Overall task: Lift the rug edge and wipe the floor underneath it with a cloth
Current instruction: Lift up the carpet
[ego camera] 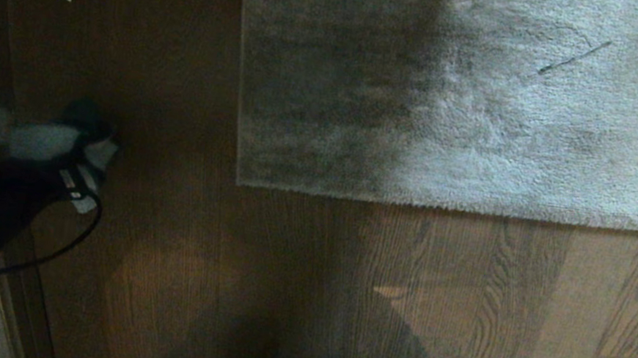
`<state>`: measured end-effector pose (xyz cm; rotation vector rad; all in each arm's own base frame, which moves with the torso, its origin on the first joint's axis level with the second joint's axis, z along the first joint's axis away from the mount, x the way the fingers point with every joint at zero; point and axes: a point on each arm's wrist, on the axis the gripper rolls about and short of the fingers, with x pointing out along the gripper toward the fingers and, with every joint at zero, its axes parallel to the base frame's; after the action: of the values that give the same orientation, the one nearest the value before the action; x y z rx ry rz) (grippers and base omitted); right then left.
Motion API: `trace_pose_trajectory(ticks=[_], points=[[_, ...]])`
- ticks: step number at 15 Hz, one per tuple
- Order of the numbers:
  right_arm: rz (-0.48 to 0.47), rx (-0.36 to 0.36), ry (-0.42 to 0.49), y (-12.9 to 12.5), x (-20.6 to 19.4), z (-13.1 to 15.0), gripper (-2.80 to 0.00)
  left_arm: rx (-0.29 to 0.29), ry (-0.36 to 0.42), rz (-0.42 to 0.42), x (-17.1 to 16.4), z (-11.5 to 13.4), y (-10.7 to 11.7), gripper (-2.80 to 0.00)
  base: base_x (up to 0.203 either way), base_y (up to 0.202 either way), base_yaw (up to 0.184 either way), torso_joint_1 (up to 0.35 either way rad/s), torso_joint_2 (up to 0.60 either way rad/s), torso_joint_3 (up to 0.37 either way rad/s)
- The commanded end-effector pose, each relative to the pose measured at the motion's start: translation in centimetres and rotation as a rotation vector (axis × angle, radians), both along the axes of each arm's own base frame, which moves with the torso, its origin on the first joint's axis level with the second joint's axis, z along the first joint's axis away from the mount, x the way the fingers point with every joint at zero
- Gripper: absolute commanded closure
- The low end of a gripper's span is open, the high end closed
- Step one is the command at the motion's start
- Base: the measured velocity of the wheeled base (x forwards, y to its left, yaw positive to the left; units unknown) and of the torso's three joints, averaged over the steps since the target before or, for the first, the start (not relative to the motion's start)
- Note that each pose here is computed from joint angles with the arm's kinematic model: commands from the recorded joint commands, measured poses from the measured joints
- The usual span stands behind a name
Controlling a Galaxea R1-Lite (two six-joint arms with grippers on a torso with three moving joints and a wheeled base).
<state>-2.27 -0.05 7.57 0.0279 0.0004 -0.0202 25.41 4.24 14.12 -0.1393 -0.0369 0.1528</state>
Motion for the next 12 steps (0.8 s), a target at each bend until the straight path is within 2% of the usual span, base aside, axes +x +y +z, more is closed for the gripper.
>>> trace_pose_trajectory(ticks=[1, 5, 9, 12], points=[[0.000, 0.001, -0.001, 0.0, 0.0, 0.0, 0.00, 0.018, -0.010, -0.001, -2.2, 0.4, -0.3, 0.00, 0.000, 0.000, 0.000, 0.000, 0.00, 0.000], [0.000, 0.000, -0.001, 0.0, 0.0, 0.0, 0.00, 0.045, 0.031, -0.119, -4.1, -0.3, -1.1, 0.00, 0.000, 0.000, 0.000, 0.000, 0.00, 0.000], [0.000, 0.000, -0.001, 0.0, 0.0, 0.0, 0.00, 0.067, 0.103, -0.137, -7.9, -1.7, -1.8, 0.00, 0.000, 0.000, 0.000, 0.000, 0.00, 0.000], [0.000, 0.001, -0.001, 0.0, 0.0, 0.0, 0.00, 0.108, 0.118, -0.147, -10.0, -1.3, -2.3, 0.00, 0.000, 0.000, 0.000, 0.000, 0.00, 0.000]])
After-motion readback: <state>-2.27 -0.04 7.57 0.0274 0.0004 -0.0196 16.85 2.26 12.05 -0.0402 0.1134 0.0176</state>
